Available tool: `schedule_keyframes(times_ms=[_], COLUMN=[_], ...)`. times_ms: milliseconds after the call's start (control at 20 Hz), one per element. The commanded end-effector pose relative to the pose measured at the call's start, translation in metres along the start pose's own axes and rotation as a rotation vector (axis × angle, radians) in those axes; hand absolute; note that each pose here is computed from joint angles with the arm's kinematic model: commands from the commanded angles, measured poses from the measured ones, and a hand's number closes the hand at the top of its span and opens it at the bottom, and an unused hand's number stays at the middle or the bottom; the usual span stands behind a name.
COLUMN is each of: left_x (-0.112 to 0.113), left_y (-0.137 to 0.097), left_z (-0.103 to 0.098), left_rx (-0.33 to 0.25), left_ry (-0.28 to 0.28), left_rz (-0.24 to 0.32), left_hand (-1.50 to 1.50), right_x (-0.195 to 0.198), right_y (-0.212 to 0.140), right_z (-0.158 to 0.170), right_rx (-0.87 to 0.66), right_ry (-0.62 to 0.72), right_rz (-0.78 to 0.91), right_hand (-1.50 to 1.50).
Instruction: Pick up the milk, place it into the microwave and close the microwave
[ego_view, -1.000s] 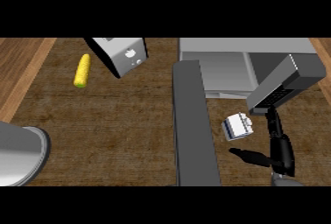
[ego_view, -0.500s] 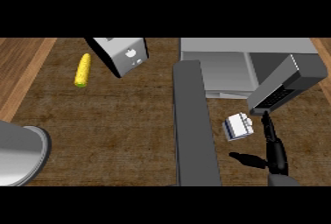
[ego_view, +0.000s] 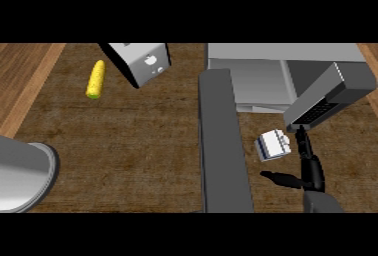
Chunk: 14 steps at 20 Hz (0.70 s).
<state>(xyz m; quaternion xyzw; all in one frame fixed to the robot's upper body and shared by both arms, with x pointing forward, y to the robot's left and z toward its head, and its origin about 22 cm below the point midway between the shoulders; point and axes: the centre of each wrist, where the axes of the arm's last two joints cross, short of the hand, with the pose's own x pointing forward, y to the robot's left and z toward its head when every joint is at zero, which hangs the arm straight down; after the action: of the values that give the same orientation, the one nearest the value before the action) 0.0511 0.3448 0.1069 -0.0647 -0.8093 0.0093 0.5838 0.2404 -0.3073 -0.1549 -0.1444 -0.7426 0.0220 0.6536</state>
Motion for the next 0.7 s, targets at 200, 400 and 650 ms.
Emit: schedule_keyframes(times_ms=[200, 400, 650], left_x=[0.011, 0.006, 0.013], left_y=[0.001, -0.009, -0.009], left_z=[-0.009, -0.008, -0.006], left_rx=[-0.049, -0.047, -0.061], left_ry=[-0.060, -0.059, -0.063], left_rz=[0.044, 0.048, 0.059], left_hand=[-1.50, -1.50, -1.50], right_x=[-0.001, 0.004, 0.012], right_y=[0.017, 0.016, 0.024], right_z=[-0.008, -0.021, -0.034], right_rx=[0.039, 0.097, 0.072], right_ry=[-0.020, -0.049, -0.102], right_rz=[-0.094, -0.091, -0.120], right_hand=[1.50, 1.50, 1.50])
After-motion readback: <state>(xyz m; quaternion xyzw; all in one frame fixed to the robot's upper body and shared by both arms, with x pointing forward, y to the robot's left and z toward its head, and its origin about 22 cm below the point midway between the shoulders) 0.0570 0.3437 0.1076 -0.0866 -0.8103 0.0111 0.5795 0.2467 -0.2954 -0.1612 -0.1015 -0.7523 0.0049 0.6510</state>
